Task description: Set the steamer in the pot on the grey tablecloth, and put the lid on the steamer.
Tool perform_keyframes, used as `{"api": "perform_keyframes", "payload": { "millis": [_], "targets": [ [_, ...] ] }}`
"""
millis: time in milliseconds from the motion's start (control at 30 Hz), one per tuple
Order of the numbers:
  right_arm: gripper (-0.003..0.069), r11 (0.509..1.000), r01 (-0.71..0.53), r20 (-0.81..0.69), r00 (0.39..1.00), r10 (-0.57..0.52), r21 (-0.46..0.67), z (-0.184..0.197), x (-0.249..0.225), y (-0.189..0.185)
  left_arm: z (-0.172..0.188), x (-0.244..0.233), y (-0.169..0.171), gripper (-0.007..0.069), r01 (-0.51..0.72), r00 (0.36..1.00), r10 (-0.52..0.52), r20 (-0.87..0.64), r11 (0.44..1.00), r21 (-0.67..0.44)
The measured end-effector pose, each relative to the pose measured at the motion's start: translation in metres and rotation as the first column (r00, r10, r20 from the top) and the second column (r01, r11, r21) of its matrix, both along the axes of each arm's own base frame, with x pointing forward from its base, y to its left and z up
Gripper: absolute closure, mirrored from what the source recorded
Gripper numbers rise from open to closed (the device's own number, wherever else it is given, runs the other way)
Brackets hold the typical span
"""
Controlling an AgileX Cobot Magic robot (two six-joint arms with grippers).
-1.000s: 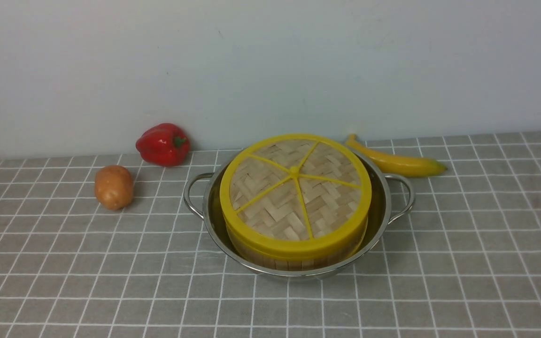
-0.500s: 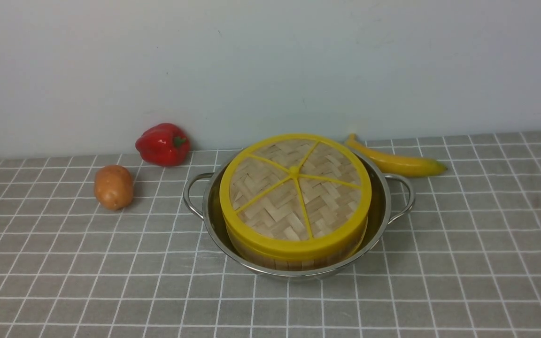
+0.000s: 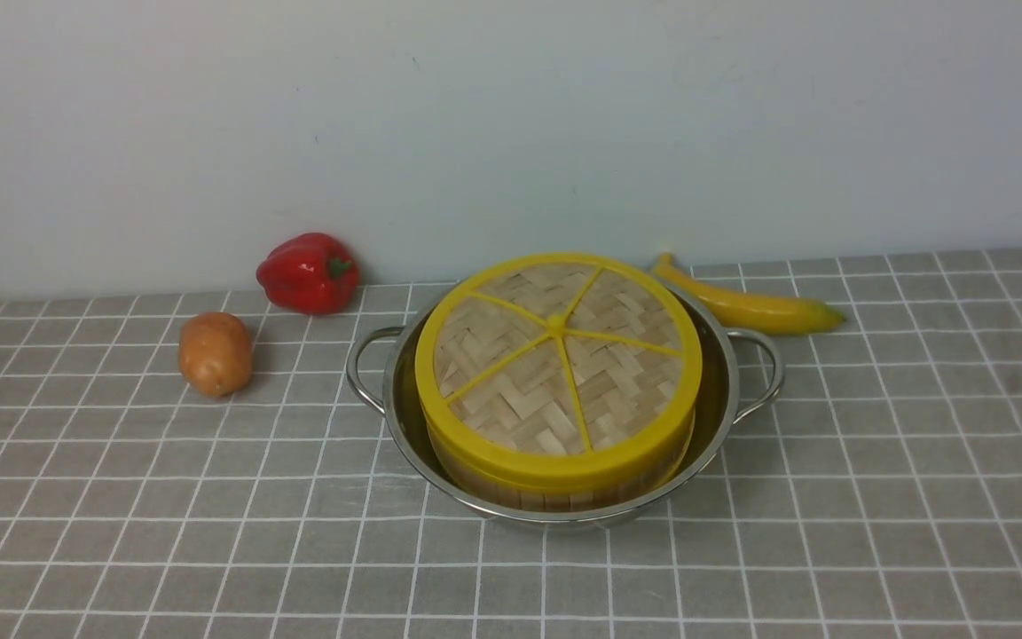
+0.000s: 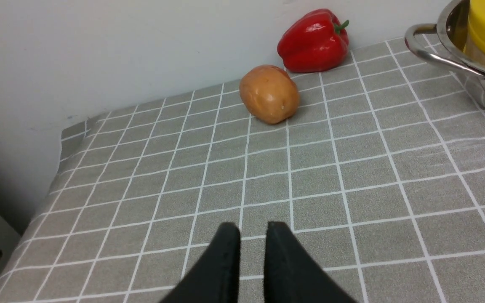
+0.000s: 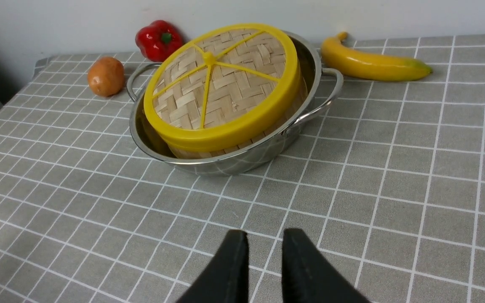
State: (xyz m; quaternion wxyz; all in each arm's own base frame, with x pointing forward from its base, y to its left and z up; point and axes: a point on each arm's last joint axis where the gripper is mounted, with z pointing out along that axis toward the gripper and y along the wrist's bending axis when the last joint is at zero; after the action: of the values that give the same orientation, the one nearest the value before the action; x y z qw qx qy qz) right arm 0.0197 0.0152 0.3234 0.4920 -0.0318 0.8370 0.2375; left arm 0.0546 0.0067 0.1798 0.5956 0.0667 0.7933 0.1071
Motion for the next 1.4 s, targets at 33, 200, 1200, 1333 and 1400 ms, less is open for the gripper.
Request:
{"api": "perform_keyframes", "payload": {
  "millis": [33, 200, 1200, 1333, 1400],
  "targets": [
    [0.0512, 1.000, 0.000, 0.000, 1.000, 0.000, 0.000, 0.000, 0.000, 0.000, 0.000, 0.000, 0.000, 0.0540, 0.000, 1.000, 0.000, 0.000, 1.000, 0.000],
    [0.0496, 1.000, 0.001, 0.012, 1.000, -0.001, -0.015, 0.000, 0.000, -0.001, 0.000, 0.000, 0.000, 0.0529, 0.000, 1.000, 0.000, 0.000, 1.000, 0.000],
    [0.0419, 0.814, 0.572, 0.350, 0.786, -0.509, -0.101, -0.132, 0.036, -0.025, 0.000, 0.000, 0.000, 0.0529, -0.001, 1.000, 0.001, 0.001, 1.000, 0.002],
    [0.0419, 0.814, 0.571, 0.337, 0.791, -0.510, -0.107, -0.133, 0.035, -0.025, 0.000, 0.000, 0.000, 0.0518, -0.001, 1.000, 0.001, 0.001, 1.000, 0.002],
    [0.0419, 0.814, 0.571, 0.337, 0.791, -0.510, -0.107, -0.134, 0.035, -0.025, 0.000, 0.000, 0.000, 0.0515, -0.001, 1.000, 0.001, 0.001, 1.000, 0.002]
  ]
}}
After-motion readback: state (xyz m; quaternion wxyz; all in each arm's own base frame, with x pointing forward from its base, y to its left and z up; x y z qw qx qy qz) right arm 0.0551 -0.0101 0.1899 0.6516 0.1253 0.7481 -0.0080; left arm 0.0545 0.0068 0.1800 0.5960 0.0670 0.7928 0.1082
